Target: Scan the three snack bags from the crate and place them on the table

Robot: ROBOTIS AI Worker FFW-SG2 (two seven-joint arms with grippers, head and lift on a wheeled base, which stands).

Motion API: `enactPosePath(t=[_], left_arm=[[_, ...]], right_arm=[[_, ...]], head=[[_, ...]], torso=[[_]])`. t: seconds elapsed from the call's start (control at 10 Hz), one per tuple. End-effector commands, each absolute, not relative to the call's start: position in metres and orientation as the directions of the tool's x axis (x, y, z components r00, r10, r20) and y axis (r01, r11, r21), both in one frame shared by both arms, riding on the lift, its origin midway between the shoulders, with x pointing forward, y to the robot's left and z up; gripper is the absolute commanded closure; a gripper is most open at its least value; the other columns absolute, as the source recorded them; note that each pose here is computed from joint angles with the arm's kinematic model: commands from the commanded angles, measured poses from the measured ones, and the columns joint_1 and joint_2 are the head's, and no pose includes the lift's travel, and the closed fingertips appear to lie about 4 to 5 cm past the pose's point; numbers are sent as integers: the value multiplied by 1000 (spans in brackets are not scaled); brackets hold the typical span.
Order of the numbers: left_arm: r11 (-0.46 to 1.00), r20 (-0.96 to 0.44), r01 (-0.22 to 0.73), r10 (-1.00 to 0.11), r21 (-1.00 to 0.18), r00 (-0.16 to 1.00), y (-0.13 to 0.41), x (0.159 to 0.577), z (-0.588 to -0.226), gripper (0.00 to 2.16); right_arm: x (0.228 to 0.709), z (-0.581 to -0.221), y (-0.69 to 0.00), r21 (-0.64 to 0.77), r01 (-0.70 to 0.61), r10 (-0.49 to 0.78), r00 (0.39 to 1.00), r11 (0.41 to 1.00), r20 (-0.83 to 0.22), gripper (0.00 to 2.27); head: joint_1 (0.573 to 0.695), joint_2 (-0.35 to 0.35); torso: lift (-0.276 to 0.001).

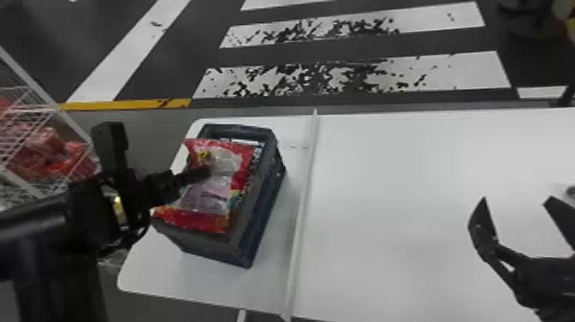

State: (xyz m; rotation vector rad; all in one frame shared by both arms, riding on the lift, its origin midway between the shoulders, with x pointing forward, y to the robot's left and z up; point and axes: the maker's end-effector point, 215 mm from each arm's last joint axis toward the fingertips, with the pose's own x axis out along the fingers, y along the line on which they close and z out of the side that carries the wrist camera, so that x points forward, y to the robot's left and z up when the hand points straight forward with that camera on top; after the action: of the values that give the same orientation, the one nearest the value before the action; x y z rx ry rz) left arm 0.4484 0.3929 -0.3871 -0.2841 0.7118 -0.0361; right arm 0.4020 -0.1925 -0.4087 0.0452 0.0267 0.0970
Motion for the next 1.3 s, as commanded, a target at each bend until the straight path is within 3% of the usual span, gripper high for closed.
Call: enactPosePath(t=[0.0,0.2,0.6,0.8,1.0,1.2], left_arm=[[962,-633,-60,-129,-268,763,392,447,-390,2138],[966,-606,-51,-119,-255,787,392,453,-374,2138],[975,-497,-25,-91,-223,863,388,473,-308,2138],[948,-447,42,-187,-315,875,342,473,-297,2138],[897,-424,104,-302,-430,854,286,472,-302,2138],[891,-456,163,-366,-424,811,235,473,-319,2142]], right_arm=[[402,-409,-193,46,-96,98,995,994,-24,73],[402,-408,-192,47,-98,99,995,994,-23,73],[403,-408,-190,48,-100,101,995,994,-22,76],[404,-406,-189,50,-101,102,995,994,-19,76],[403,-402,-189,51,-101,102,995,994,-6,80],[403,-399,-189,53,-99,99,995,994,4,80]], head=[[695,260],[695,260],[695,258],[695,247],[695,193],[695,135]], torso=[[-62],[-62],[-62],[-62],[-62],[-62]])
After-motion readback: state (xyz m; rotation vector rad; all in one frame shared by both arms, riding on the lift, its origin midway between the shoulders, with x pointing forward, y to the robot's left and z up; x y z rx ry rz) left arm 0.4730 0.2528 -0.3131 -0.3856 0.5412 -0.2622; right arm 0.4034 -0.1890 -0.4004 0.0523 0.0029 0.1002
